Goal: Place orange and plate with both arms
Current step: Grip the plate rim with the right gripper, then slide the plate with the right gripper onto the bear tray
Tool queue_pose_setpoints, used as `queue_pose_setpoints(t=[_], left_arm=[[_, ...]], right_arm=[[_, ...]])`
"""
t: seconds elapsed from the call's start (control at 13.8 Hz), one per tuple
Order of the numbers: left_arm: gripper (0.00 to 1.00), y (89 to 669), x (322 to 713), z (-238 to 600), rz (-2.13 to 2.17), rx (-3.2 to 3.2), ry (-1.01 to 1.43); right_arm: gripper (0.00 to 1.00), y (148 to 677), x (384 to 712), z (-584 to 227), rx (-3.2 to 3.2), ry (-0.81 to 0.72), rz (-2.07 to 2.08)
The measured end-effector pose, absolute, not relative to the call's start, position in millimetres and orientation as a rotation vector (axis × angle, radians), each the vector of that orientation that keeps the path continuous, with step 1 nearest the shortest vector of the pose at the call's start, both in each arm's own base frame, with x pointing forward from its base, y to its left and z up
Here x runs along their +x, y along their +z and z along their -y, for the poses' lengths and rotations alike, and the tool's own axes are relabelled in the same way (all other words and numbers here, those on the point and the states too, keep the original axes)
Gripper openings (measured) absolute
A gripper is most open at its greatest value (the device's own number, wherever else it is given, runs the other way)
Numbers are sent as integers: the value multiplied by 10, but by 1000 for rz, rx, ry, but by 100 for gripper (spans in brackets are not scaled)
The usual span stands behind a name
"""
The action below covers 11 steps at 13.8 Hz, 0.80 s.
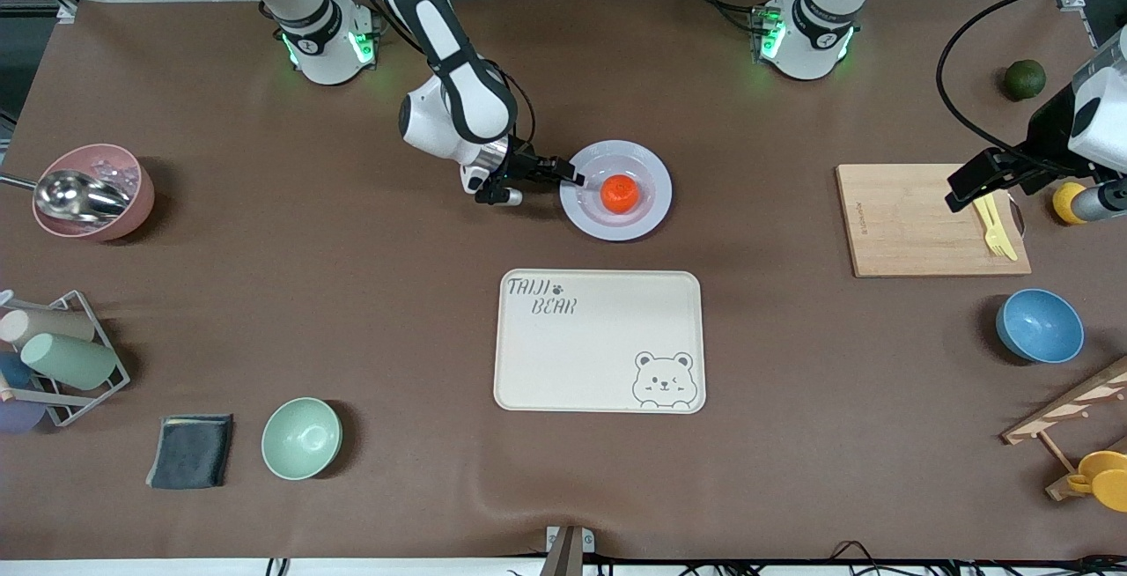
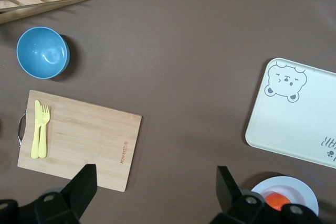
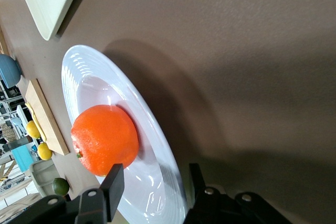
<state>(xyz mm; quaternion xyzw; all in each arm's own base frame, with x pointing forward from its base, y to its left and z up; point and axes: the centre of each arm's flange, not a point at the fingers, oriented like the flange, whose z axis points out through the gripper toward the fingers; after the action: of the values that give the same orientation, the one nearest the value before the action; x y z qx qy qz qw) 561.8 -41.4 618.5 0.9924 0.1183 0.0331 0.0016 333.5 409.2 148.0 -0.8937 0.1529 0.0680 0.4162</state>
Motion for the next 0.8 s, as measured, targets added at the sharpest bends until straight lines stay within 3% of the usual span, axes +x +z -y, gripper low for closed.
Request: queue_pose_setpoints(t=[0.15, 0.29, 0.44, 0.65, 0.8], left_arm=[[100, 6186, 5621, 406, -373, 3114, 107], [100, 6186, 5625, 405, -374, 3113, 112], [100, 6180, 5630, 404, -374, 3113, 114], [100, 6171, 5641, 405, -374, 3112, 119], [100, 6167, 5641, 405, -374, 3112, 119]], right_arm=[[54, 1463, 3338, -4117, -2261, 154, -386], [36, 1428, 3326, -4162, -2269, 149, -386], [31, 1403, 3321, -4182, -2269, 150, -389], [9, 1455, 3361, -4250, -2248, 142, -387], [7, 1482, 3367, -4264, -2230, 139, -412]])
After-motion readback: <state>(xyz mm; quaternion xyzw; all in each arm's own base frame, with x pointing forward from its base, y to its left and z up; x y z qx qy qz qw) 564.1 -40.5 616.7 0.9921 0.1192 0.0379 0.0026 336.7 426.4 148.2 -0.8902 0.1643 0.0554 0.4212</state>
